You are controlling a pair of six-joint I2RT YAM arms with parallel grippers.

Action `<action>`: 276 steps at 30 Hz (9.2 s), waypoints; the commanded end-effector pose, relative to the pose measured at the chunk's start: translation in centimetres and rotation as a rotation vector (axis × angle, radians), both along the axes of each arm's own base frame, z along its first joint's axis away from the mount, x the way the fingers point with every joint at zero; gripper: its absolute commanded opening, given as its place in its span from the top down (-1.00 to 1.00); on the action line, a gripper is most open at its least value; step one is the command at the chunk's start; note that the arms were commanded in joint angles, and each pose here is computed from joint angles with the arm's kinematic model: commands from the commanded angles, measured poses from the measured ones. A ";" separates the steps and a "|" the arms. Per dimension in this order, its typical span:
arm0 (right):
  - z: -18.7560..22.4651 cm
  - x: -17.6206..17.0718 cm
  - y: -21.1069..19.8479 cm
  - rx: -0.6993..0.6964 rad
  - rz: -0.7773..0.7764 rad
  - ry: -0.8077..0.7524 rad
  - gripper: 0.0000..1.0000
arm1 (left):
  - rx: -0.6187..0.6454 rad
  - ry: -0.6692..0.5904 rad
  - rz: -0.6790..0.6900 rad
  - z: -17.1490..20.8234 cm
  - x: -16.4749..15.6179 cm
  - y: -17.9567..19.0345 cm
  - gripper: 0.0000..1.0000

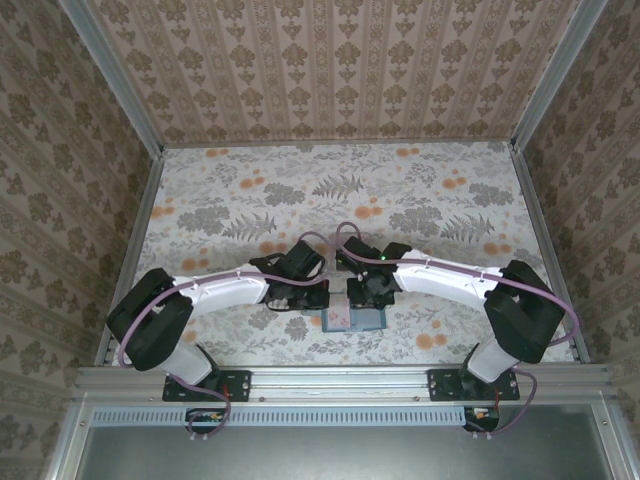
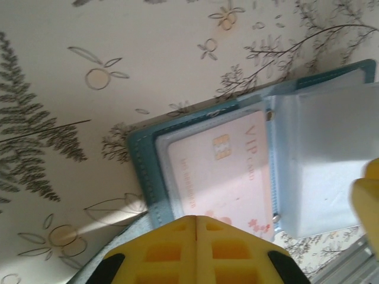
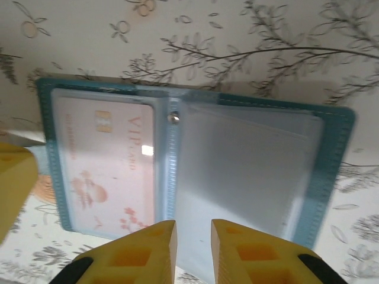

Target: Take the credit cards out of the card holder

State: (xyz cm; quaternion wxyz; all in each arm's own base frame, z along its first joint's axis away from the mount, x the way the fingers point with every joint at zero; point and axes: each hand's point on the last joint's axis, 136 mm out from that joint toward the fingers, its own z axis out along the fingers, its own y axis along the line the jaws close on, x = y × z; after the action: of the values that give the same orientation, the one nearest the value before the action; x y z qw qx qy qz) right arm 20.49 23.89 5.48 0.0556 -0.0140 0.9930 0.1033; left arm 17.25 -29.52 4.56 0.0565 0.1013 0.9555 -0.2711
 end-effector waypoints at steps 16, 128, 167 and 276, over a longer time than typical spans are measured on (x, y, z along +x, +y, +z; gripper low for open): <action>-2.2 0.6 3.3 0.292 -0.085 0.098 0.65 | 0.007 0.072 -0.003 -2.5 -0.8 -0.5 1.00; -1.4 0.7 0.7 0.425 -0.154 0.069 1.00 | 0.137 0.104 -0.042 -3.3 -1.4 0.1 1.00; -3.9 0.5 1.8 0.285 -0.083 0.141 0.44 | 0.120 0.067 -0.038 -1.8 -0.8 0.1 1.00; -1.2 0.6 -1.6 0.299 -0.136 0.061 0.95 | 0.245 0.097 -0.098 -4.2 -1.1 0.2 1.00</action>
State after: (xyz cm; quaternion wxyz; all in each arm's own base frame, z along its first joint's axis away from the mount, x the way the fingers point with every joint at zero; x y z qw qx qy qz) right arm 21.62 24.51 4.56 0.0305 0.0631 0.9506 0.3023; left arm 17.70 -32.61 2.31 0.0126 0.1351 0.9637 -0.2299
